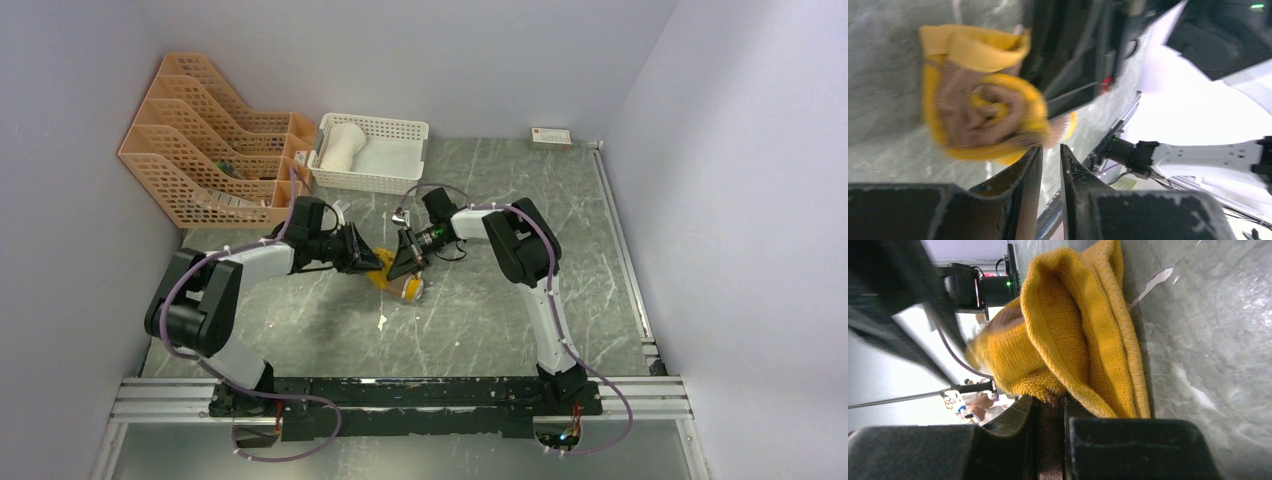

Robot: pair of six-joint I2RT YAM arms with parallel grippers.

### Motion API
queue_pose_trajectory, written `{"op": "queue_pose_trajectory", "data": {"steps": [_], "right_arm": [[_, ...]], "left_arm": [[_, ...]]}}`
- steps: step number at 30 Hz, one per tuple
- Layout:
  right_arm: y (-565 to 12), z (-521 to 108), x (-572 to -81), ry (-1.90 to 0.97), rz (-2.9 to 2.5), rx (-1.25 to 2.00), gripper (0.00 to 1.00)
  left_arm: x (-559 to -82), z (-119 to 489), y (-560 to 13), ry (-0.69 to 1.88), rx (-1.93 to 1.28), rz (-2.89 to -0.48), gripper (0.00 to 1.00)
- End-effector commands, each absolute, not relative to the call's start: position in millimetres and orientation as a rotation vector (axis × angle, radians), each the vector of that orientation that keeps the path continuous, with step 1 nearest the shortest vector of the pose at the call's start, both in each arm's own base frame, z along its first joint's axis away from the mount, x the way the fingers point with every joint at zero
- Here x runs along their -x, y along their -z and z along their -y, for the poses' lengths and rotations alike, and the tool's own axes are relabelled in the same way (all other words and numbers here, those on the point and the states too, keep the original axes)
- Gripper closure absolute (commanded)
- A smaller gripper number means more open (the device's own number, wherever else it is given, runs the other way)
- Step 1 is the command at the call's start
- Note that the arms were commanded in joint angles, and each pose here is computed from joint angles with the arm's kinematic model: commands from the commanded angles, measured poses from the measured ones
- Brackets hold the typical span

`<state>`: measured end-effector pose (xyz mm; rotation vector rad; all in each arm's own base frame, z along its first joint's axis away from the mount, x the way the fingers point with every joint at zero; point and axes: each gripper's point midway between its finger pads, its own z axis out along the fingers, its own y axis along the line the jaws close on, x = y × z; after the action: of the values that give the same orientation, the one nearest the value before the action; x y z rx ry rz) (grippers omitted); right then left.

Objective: Roll the towels
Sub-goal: Roll the towel at the center of the board.

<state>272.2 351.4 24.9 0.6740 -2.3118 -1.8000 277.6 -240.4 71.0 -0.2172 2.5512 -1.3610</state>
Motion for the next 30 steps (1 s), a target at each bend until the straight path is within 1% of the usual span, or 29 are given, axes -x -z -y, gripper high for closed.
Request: {"op": "queue_pose_trajectory", "data": {"steps": [1, 5, 11, 18, 21, 25, 30], "right_arm": [[12, -342, -270, 1.694, 2.392, -0.635, 1.00], [13, -342, -269, 1.689, 2.392, -0.631, 1.00], [14, -339, -267, 1.683, 2.400, -0.630, 1.00], [18, -337, -267, 1.673, 2.406, -0.611, 1.00], [22, -336, -270, 1.636, 2.445, -0.621, 1.00], [31, -329, -280, 1.482, 2.588, -0.673, 1.00], [30, -322, -288, 1.273, 2.736, -0.799, 1.00]], "left_arm": [[-294, 254, -151, 1.440, 0.031, -2.369, 0.68], [-293, 256, -155, 1.463, 0.039, -2.378, 0.67], [-286, 257, -117, 1.485, 0.118, -2.453, 0.83], [-277, 258, -74, 1.452, 0.167, -2.545, 0.91], [-277, 256, -51, 1.417, 0.205, -2.586, 0.93], [-278, 254, -25, 1.377, 0.279, -2.622, 0.93], [-282, 251, -6, 1.339, 0.364, -2.642, 0.93]]}}
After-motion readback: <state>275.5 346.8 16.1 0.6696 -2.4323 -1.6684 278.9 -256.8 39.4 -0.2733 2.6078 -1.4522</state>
